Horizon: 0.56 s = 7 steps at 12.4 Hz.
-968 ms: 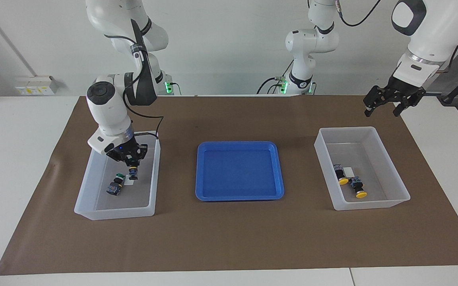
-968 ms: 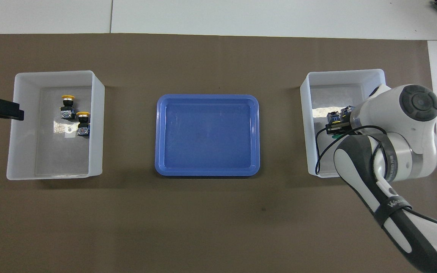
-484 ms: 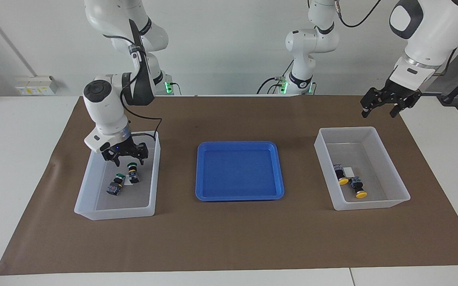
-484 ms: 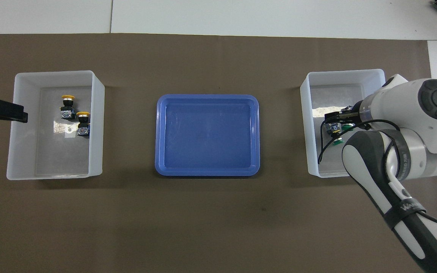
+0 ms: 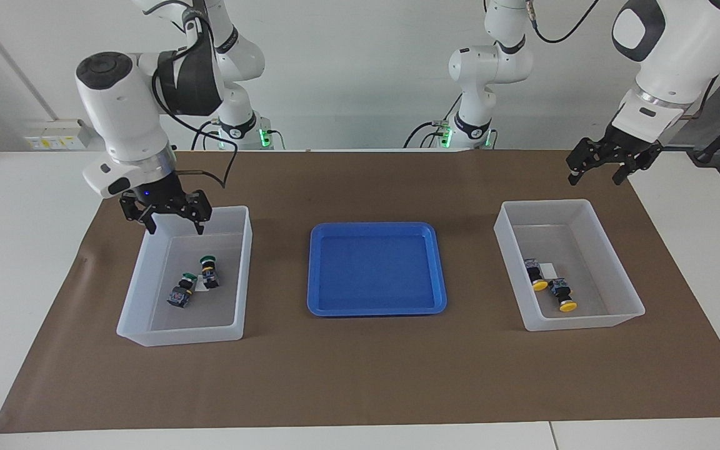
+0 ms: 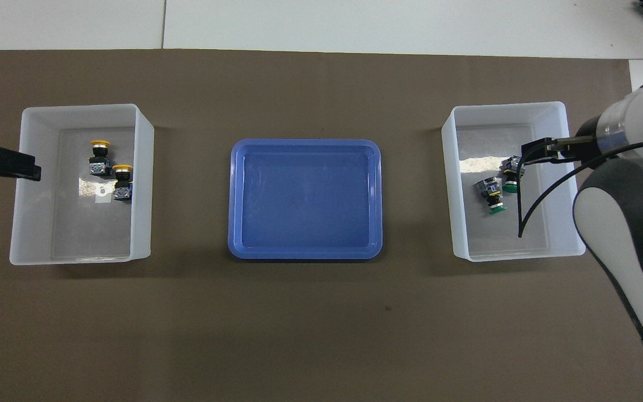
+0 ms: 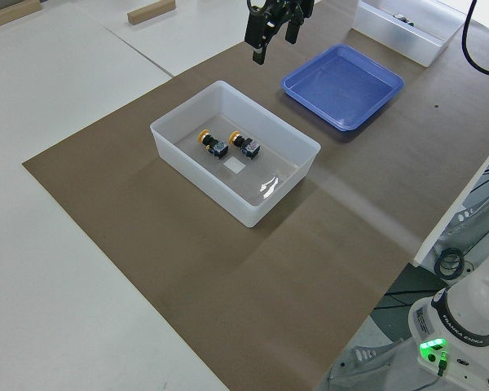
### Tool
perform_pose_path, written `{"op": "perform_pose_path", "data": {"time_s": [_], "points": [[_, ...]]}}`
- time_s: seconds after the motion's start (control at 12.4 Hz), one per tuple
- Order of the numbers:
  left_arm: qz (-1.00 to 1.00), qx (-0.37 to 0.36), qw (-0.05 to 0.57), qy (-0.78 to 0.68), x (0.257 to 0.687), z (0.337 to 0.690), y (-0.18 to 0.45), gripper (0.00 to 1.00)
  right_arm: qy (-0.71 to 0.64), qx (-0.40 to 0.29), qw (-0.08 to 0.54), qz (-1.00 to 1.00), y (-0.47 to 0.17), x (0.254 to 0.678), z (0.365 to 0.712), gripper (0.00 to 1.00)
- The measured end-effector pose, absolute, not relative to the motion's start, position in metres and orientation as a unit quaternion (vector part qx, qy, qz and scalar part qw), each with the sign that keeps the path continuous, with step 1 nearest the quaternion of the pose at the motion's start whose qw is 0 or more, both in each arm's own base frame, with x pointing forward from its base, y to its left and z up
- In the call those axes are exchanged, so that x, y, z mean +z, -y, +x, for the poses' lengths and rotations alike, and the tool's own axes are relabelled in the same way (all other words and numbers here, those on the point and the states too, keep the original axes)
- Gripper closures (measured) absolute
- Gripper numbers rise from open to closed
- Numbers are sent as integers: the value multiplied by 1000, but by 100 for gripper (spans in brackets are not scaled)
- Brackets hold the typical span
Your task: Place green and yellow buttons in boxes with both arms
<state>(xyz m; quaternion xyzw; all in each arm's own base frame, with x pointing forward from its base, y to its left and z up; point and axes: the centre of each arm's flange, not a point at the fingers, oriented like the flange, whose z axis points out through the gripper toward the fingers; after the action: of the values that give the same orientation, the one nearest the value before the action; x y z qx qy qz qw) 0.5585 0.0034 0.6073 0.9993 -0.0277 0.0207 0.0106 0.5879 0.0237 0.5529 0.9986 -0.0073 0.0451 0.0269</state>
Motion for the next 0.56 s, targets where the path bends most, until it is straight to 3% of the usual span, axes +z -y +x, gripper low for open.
{"op": "perform_pose_path", "data": {"time_s": [0.32,0.56], "points": [[999,21,11,28,607,559,-3,0,18,17,28,999,-16,621,551,0],[999,20,11,28,607,558,-3,0,40,7,26,999,-18,638,535,0]]}}
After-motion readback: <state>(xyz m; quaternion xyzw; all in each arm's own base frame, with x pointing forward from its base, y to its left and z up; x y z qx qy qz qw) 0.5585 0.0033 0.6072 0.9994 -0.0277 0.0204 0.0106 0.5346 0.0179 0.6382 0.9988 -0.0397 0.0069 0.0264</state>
